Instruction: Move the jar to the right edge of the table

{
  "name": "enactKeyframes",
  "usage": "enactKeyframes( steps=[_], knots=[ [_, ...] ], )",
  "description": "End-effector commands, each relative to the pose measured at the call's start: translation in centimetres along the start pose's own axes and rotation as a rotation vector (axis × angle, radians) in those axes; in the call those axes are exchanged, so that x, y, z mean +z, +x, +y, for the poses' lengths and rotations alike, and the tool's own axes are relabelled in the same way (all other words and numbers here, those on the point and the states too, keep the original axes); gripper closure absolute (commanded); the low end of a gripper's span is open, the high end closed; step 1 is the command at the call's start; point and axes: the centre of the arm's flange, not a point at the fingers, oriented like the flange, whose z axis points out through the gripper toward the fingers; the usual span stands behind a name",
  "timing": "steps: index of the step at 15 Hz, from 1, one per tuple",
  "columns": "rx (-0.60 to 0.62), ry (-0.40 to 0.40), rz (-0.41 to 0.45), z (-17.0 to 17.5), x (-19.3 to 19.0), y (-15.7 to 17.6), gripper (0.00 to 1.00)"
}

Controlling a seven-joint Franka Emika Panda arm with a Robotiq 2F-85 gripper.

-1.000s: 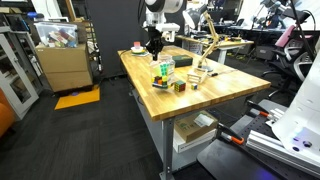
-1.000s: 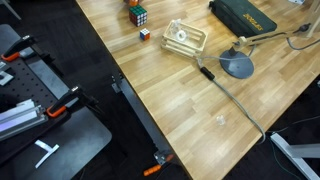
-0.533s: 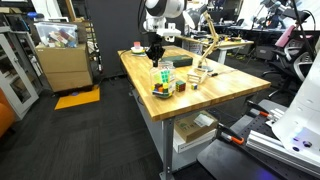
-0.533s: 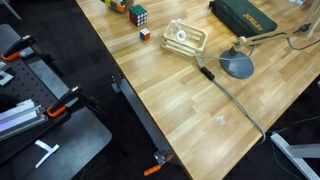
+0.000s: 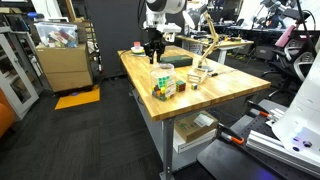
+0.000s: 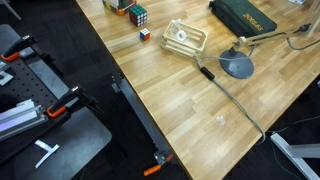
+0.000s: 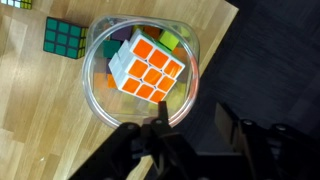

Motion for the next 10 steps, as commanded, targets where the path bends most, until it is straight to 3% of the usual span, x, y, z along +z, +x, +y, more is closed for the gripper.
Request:
enactKeyframes(
  steps=[1,2,10],
  knots=[
    [0.000,0.000,-0.003,0.02,0.19,0.00,0.40],
    [0.000,0.000,-0.006,0.01,0.37,0.00,0.36],
    [0.000,0.000,-0.007,0.01,0.45,0.01,0.35]
  ],
)
